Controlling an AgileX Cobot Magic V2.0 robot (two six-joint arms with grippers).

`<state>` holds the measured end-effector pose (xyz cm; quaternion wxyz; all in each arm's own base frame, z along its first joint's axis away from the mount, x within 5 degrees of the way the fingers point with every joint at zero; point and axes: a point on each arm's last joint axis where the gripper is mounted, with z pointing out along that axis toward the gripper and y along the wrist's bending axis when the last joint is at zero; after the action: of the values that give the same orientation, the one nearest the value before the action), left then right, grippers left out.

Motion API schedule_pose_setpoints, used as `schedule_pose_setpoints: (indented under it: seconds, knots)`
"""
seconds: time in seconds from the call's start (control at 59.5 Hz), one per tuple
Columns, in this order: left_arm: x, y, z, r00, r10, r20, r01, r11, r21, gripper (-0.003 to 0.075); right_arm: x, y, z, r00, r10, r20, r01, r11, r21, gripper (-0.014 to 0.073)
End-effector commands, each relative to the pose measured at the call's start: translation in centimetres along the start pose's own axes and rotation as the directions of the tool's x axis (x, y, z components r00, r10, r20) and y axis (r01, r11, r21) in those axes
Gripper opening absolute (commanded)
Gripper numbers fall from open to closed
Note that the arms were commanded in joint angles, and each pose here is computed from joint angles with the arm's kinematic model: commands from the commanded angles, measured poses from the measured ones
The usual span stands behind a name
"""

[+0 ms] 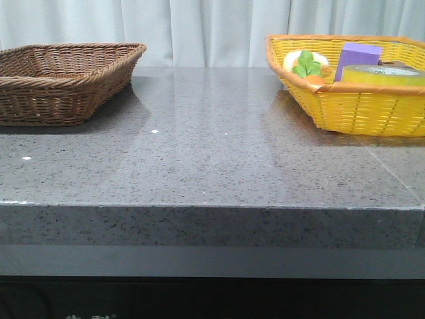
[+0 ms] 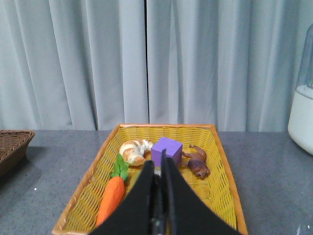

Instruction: Transfer tape with both arms

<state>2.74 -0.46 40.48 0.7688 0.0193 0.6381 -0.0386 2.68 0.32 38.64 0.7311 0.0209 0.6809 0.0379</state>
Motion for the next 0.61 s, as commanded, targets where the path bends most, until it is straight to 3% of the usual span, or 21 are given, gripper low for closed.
schedule_pose_setpoints:
  seconds: [0.0, 0.319, 0.588]
  knots:
    - [-1.5, -0.1, 1.7, 0.999, -0.021, -0.03, 0.021, 1.0, 0.012, -0.002, -2.0, 0.1, 1.4, 1.0, -0.014, -0.013, 0.014, 1.0, 0.008, -0.0067]
    - [1.6, 0.1, 6.9, 0.962, -0.027, -0.271, 0.029, 1.0, 0.004, -0.002, 0.5, -0.4, 7.5, 0.96, 0.0, -0.281, 0.007, 1.0, 0.026, -0.0067]
    - [4.8, 0.4, 10.4, 0.902, -0.024, -0.431, 0.024, 1.0, -0.005, -0.002, 4.5, -0.9, 11.8, 0.854, 0.018, -0.52, 0.006, 0.999, 0.043, -0.0067]
